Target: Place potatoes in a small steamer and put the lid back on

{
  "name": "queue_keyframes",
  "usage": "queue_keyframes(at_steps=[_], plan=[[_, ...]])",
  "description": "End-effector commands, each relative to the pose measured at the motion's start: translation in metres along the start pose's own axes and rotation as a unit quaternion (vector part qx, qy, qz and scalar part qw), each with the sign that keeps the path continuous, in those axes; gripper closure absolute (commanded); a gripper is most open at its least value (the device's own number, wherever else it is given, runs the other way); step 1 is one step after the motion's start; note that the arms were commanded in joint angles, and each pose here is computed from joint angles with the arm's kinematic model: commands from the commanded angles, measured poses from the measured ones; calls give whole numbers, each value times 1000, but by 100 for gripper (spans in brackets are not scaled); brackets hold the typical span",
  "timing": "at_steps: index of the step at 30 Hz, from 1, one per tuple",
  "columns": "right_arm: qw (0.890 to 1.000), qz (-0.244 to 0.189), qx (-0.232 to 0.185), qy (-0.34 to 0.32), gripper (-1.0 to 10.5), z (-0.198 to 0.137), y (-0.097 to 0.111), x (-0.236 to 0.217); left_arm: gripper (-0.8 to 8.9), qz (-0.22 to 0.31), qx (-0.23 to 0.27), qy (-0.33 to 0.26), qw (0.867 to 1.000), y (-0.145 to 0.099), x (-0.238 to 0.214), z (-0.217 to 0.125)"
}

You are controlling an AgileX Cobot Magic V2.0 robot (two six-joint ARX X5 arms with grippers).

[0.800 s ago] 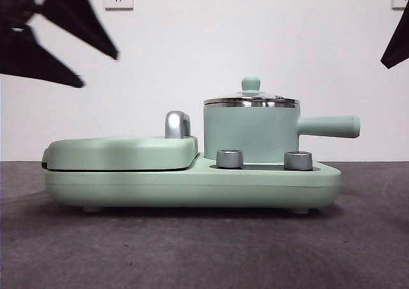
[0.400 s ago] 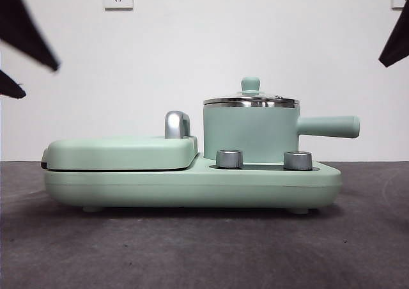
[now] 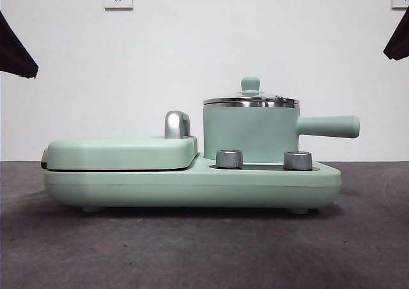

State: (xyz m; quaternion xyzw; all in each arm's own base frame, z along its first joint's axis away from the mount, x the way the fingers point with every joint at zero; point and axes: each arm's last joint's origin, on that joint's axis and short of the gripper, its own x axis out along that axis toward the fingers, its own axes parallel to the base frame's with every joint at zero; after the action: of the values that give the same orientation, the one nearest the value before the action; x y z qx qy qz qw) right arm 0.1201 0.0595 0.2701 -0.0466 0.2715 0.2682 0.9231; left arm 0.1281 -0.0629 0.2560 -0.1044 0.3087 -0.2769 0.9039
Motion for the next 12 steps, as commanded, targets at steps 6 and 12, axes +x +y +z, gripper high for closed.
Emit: queue_keyframes(at_steps=[6,12], plan=[[1000,3,0,-5,899,2,1,0,807,8,114,-57,992,-1,-18,-2],[1000,3,0,-5,899,2,1,0,807,139,100,-176,969,27,-30,-34]])
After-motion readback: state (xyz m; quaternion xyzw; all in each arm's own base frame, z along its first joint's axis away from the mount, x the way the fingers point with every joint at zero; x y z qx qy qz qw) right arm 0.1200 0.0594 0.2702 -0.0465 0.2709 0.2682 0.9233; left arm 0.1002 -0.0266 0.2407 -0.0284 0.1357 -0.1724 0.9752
